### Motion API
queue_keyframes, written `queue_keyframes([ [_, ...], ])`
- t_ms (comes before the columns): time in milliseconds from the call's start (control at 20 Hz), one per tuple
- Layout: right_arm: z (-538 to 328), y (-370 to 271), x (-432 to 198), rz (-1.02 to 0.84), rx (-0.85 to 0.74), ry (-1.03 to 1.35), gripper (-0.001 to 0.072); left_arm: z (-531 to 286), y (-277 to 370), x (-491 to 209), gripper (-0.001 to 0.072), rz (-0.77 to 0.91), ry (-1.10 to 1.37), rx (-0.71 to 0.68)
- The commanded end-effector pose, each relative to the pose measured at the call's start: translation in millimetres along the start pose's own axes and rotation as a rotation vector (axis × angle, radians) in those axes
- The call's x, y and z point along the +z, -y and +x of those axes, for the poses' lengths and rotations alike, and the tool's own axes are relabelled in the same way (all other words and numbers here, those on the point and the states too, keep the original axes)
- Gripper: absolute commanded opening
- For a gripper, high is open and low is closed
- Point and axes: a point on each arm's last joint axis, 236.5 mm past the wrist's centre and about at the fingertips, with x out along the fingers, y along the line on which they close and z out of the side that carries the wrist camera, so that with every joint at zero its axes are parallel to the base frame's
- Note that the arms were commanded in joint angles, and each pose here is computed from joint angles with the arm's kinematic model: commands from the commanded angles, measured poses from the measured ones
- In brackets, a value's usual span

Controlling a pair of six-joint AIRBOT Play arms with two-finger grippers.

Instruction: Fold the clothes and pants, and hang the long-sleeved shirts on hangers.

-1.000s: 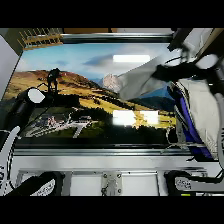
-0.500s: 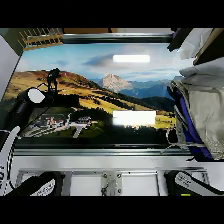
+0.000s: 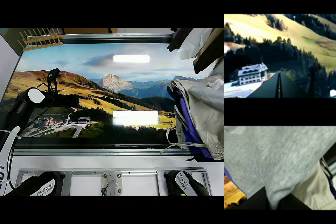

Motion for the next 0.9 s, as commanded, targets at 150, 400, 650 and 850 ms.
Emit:
queue_keyframes([
  [150,25.5,31.2,-98.1,0.072,-0.120,-0.264,0.0025,-0.1,0.1,-0.1,0.0008,0.003,0.000,0.000],
  [400,24.8,32.9,-119.8,0.079,-0.128,-0.322,0.0587,-0.1,0.0,-0.3,0.0007,0.005,-0.001,0.001],
  [650,-21.8,-0.5,-54.2,-0.019,0.003,0.020,0.0649,-0.1,0.3,-1.2,0.0007,0.004,-0.004,0.000],
  [850,-52.9,-86.7,-46.9,-0.195,0.309,0.156,0.0649,-0.2,0.2,-0.1,0.0008,0.003,0.000,0.000],
])
